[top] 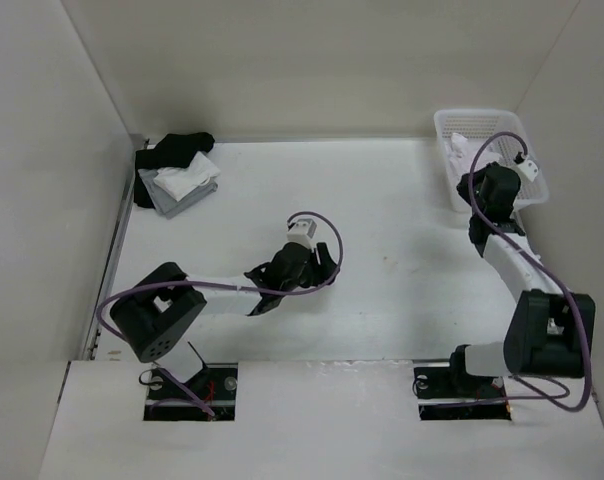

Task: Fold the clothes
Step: Grab the tank top from the pile

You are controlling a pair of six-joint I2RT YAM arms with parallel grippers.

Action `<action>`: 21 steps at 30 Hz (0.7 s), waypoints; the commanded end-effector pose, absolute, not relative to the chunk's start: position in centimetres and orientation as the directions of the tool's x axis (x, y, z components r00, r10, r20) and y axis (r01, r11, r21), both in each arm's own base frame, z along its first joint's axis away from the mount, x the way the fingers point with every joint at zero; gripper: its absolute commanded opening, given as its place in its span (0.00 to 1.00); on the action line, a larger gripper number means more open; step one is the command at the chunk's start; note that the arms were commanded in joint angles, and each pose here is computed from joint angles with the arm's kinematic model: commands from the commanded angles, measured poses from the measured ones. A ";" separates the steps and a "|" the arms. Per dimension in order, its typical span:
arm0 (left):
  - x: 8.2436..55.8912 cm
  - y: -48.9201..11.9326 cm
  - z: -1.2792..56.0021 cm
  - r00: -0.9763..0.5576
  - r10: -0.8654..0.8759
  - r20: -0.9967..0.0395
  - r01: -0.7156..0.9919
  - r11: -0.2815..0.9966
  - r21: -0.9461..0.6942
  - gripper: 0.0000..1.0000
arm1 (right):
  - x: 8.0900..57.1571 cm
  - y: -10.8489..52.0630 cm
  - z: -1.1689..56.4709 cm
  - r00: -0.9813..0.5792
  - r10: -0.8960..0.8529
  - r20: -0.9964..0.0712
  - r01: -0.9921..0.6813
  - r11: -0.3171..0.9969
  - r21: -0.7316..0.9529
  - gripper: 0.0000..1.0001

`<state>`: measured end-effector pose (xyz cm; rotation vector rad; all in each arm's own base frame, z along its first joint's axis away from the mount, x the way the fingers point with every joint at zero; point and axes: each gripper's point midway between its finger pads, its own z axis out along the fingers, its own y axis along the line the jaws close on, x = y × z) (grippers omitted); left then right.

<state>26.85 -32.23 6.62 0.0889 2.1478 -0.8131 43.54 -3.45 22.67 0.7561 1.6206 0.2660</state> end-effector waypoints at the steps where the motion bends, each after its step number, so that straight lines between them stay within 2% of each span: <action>1: 27.2 -32.9 11.1 -0.575 -0.276 -0.770 0.404 0.724 -0.560 0.52 | 46.5 -6.7 23.2 0.040 0.621 -0.783 0.377 0.716 0.587 0.13; 4: 27.1 -32.5 11.7 -0.548 -0.298 -0.782 0.423 0.707 -0.566 0.52 | 49.0 -9.1 21.8 0.042 0.627 -0.778 0.433 0.690 0.580 0.04; 8: 27.8 -30.9 12.1 -0.517 -0.338 -0.786 0.412 0.707 -0.575 0.48 | 52.2 -13.8 19.0 0.018 0.622 -0.783 0.540 0.653 0.531 0.05; 12: 28.5 -30.2 11.3 -0.528 -0.353 -0.772 0.386 0.710 -0.589 0.47 | 54.9 -17.4 15.6 -0.039 0.595 -0.803 0.625 0.642 0.445 0.32; 14: 28.6 -30.0 11.3 -0.529 -0.361 -0.768 0.381 0.708 -0.595 0.47 | 55.9 -18.1 14.1 -0.077 0.579 -0.812 0.646 0.649 0.401 0.40; 17: 28.8 -30.0 11.1 -0.535 -0.365 -0.762 0.376 0.705 -0.601 0.48 | 57.6 -19.2 12.6 -0.100 0.577 -0.811 0.666 0.644 0.376 0.48; 21: 28.8 -30.0 11.2 -0.535 -0.373 -0.758 0.376 0.698 -0.609 0.49 | 59.6 -20.0 11.8 -0.103 0.577 -0.811 0.672 0.641 0.371 0.53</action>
